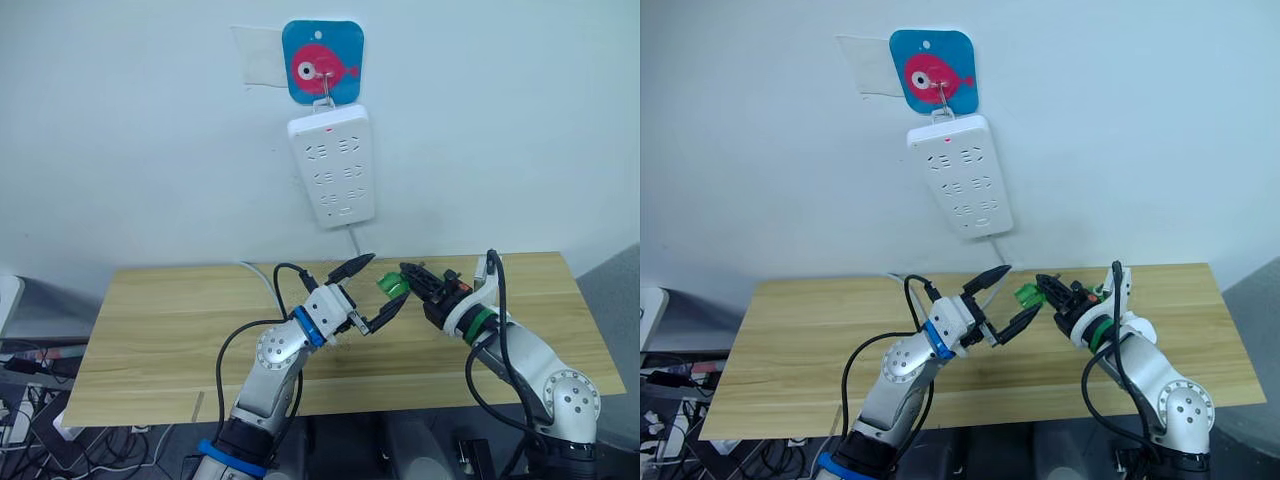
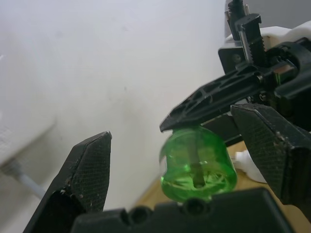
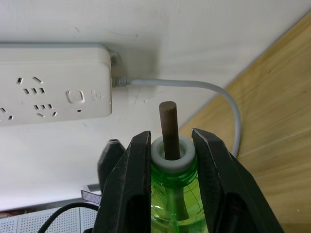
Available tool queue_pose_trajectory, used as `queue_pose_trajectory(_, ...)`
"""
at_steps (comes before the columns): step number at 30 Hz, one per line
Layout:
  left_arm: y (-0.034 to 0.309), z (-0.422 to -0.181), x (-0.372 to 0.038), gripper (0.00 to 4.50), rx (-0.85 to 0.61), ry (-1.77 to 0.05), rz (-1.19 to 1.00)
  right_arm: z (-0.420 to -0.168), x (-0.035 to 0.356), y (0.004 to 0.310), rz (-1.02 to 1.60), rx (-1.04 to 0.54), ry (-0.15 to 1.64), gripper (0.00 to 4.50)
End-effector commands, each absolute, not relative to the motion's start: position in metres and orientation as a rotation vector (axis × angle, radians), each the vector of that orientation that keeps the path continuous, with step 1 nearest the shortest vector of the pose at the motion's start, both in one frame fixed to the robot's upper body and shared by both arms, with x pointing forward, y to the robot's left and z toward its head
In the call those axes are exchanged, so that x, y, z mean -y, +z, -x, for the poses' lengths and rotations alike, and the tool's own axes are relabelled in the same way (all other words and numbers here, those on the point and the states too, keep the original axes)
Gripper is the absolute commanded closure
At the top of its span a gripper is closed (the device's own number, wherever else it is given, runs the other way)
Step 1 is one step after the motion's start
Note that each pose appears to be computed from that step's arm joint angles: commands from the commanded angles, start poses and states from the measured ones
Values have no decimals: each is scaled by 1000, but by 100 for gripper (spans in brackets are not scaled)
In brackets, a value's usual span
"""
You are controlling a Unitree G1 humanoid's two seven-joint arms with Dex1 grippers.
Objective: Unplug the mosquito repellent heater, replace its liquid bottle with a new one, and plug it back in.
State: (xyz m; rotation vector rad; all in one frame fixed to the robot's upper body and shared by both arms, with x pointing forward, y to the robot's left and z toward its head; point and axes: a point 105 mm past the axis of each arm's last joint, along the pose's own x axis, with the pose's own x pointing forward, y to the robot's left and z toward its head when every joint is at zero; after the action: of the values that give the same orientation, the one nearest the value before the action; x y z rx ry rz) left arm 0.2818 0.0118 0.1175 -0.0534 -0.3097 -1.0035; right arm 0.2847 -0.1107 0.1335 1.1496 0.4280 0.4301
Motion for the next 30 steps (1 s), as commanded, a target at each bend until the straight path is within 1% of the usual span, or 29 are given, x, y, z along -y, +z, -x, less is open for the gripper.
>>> queue_pose_trajectory(1,124,-275,-9,0,318,-1038,92,-278,106,151,-1166,-379,497,364)
queue_pose_trajectory(10,123,-283,-10,0,347,-985,19,-274,100,156,-1183,-384,528,364)
queue_pose_trajectory(15,127,-280,-7,0,374,-1008,7,-275,101,156,-1184,-381,520,364)
queue_pose_trajectory(23,123,-278,-3,0,358,-1015,44,-274,100,157,-1197,-377,527,364)
queue_pose_trajectory(30,122,-282,-3,0,356,-1005,39,-271,97,158,-1213,-385,534,364)
